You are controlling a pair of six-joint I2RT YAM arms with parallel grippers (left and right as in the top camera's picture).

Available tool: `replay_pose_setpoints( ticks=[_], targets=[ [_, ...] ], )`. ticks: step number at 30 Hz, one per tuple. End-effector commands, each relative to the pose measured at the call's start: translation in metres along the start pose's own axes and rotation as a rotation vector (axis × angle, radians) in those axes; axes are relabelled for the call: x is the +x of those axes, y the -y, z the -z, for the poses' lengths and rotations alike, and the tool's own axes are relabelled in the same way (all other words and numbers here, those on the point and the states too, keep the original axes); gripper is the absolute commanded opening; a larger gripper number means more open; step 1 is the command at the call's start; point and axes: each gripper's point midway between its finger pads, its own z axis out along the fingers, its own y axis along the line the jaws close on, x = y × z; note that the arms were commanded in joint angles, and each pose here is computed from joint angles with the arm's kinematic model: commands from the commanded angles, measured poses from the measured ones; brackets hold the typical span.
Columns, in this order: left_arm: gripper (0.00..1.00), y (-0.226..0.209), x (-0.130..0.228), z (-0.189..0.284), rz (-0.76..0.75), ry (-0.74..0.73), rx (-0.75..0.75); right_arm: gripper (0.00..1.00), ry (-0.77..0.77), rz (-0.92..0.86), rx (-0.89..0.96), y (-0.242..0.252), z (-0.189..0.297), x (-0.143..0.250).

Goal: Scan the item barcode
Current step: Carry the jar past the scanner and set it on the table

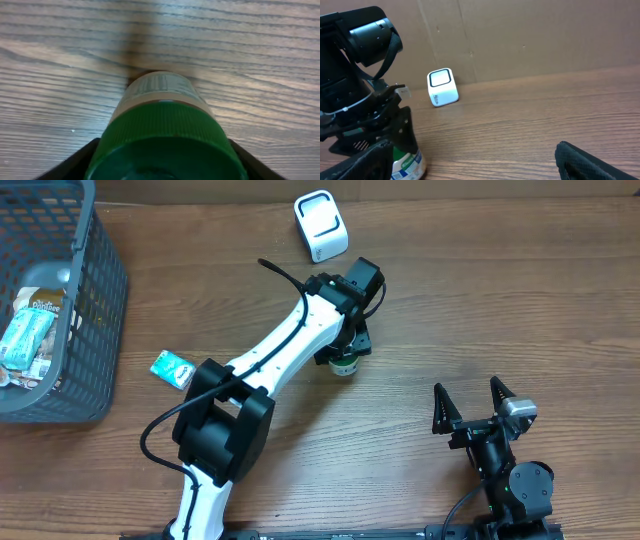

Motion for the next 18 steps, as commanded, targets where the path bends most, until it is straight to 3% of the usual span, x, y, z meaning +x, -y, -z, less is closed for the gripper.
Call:
replay_pose_setpoints(
  ticks=[1,2,9,14,18],
  targets=[
    [0.91,0.000,0.004,0.005,0.014,0.008,0.002,1.00,-0.004,0.000,-0.003,0.000,-0.001,0.003],
    [1.00,0.000,0.006,0.005,0.011,0.005,0.000,1.00,-0.004,0.000,-0.003,0.000,-0.001,0.003],
    [1.00,0.008,0.000,0.013,-0.011,0.011,0.037,1.00,-0.004,0.000,-0.003,0.000,-0.001,0.003],
    [1.00,0.006,-0.043,0.067,0.030,0.117,0.081,1.00,-0.004,0.000,-0.003,0.000,-0.001,0.003],
    [0.99,-0.026,-0.081,0.127,0.110,0.235,0.034,1.00,-0.004,0.000,-0.003,0.000,-0.001,0.003]
  ],
)
